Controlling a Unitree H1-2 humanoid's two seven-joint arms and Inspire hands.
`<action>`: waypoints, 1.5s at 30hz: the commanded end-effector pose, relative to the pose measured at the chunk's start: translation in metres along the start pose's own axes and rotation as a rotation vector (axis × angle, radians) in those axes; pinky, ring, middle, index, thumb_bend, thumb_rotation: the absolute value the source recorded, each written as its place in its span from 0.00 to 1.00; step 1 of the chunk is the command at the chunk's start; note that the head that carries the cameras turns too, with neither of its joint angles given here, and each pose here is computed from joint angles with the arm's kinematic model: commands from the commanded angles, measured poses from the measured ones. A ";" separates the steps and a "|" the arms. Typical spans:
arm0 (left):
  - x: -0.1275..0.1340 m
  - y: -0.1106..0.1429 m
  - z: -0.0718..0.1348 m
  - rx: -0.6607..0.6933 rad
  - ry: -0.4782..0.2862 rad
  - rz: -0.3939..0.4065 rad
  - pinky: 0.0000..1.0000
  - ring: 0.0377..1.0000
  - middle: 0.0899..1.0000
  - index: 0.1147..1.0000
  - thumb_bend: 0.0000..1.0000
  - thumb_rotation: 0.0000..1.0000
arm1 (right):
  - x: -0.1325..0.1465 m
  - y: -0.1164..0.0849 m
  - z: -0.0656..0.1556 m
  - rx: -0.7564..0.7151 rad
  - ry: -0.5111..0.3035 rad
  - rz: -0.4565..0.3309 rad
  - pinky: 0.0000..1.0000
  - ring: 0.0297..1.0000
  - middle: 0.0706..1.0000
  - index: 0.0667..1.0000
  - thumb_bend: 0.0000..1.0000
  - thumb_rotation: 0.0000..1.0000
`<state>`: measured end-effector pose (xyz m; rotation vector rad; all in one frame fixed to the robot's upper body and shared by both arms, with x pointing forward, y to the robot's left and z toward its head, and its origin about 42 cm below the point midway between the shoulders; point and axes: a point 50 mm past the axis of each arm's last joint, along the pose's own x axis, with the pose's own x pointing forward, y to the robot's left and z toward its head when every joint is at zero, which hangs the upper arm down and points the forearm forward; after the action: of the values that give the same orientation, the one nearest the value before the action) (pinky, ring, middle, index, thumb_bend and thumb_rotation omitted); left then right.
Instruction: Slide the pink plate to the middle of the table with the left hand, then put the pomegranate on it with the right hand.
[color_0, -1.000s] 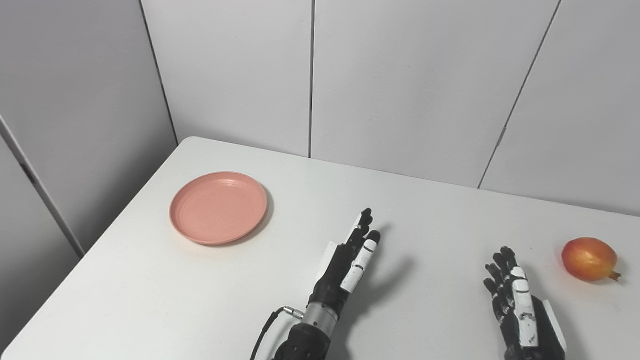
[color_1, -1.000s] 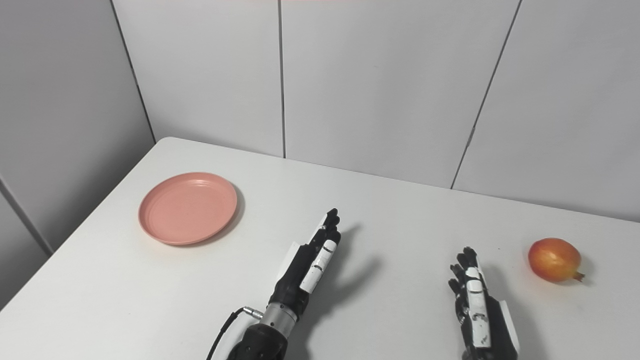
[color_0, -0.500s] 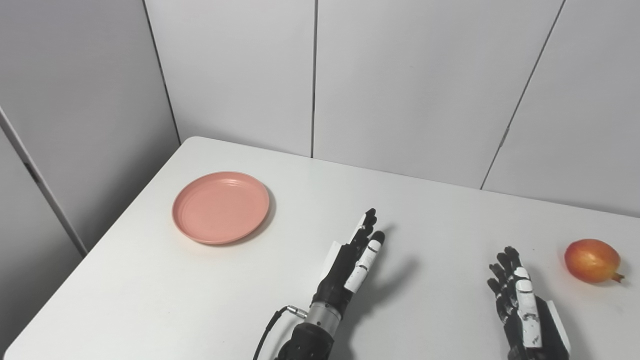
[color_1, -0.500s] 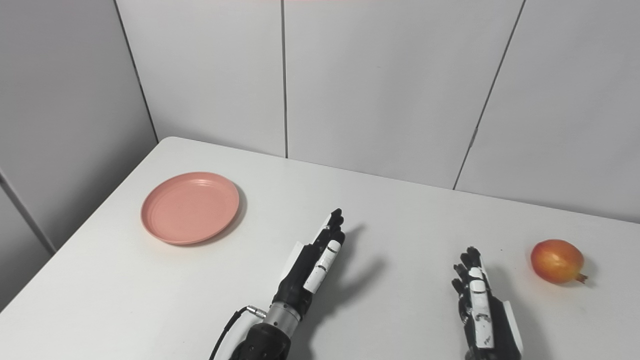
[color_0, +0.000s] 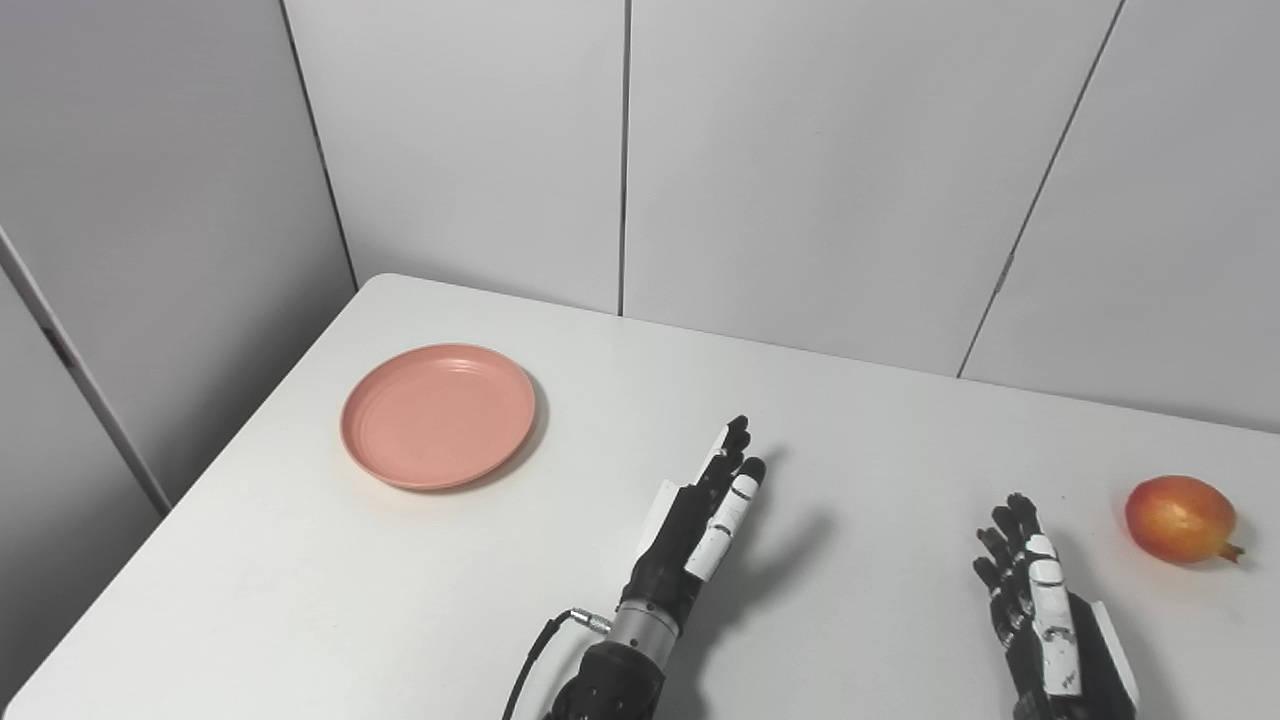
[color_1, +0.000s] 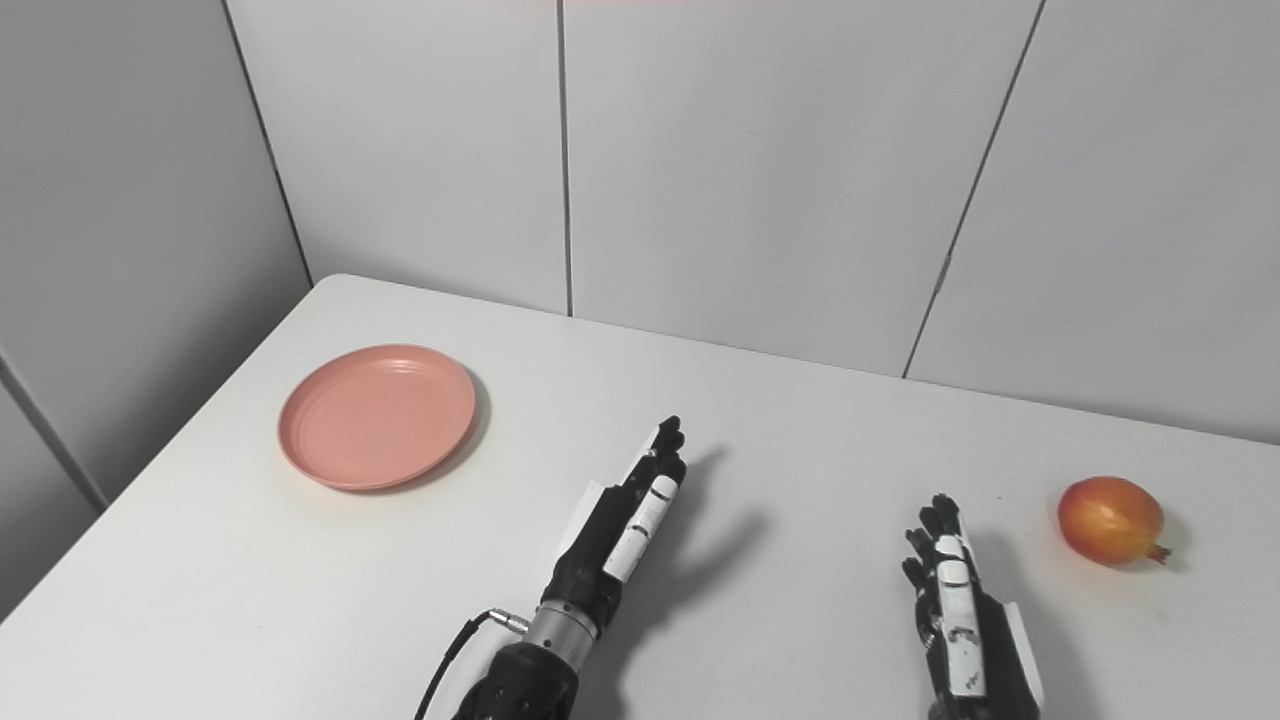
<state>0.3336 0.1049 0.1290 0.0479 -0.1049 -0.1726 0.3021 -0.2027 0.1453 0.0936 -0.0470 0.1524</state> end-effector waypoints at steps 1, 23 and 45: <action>0.011 -0.001 0.023 -0.001 -0.083 -0.004 0.97 0.99 1.00 0.99 0.49 1.00 | 0.006 0.002 0.015 -0.007 -0.089 0.006 1.00 1.00 1.00 1.00 0.22 1.00; 0.022 0.055 0.081 -0.006 -0.265 0.117 0.96 0.95 0.97 0.98 0.47 1.00 | 0.009 0.001 0.012 0.021 -0.066 0.006 1.00 1.00 1.00 1.00 0.23 1.00; 0.027 0.124 0.112 -0.040 -0.411 0.352 0.97 0.97 0.99 0.98 0.46 1.00 | 0.006 -0.003 0.012 0.021 -0.053 -0.003 1.00 1.00 1.00 1.00 0.22 1.00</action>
<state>0.3651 0.2196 0.2207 -0.0345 -0.4004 0.1664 0.3038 -0.2042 0.1428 0.1138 -0.0378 0.1439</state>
